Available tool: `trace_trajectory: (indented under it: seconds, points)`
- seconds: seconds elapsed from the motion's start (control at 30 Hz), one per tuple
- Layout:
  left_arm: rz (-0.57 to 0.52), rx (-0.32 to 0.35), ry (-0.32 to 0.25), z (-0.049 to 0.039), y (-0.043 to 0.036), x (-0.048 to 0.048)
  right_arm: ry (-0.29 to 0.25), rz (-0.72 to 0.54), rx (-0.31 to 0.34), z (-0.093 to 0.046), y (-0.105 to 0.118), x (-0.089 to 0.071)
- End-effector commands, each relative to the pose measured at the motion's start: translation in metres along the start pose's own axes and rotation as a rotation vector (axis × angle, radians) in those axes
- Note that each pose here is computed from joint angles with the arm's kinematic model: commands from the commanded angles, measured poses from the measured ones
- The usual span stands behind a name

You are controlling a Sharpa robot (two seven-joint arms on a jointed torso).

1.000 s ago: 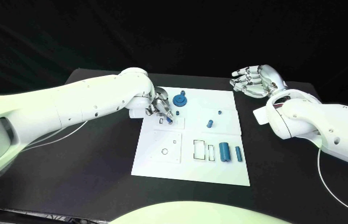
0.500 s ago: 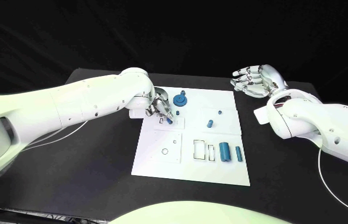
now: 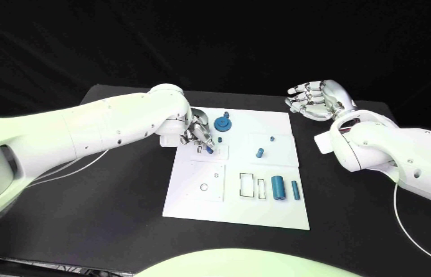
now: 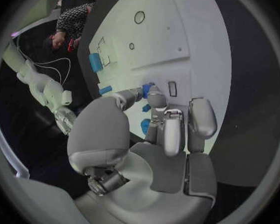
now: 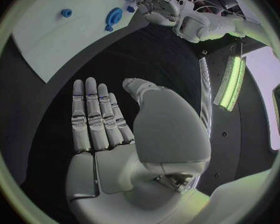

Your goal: Assemble the parts on the task board

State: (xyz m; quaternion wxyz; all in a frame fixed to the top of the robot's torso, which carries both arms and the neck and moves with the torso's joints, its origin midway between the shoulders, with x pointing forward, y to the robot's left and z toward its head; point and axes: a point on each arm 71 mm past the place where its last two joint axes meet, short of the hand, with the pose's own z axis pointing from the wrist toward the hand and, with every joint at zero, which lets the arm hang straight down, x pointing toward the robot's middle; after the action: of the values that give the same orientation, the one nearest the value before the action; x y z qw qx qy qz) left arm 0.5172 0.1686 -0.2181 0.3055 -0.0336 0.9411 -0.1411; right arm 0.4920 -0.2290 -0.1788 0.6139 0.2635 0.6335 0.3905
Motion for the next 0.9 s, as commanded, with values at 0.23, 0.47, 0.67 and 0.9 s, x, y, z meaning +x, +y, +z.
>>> trace_trajectory:
  seconds: [0.23, 0.47, 0.67, 0.9]
  points:
    - [0.015, -0.005, 0.019, 0.0032, -0.0013, 0.0034, 0.014, -0.005, -0.014, -0.0003, 0.0011, 0.0012]
    - [0.015, -0.009, 0.024, 0.0061, -0.0010, 0.0057, 0.014, -0.005, -0.014, -0.0006, 0.0009, 0.0008]
    - [0.021, -0.013, 0.031, 0.0078, -0.0008, 0.0068, 0.014, -0.005, -0.014, -0.0008, 0.0010, 0.0007]
    - [0.026, -0.017, 0.035, 0.0092, -0.0008, 0.0079, 0.015, -0.004, -0.014, -0.0009, 0.0011, 0.0009]
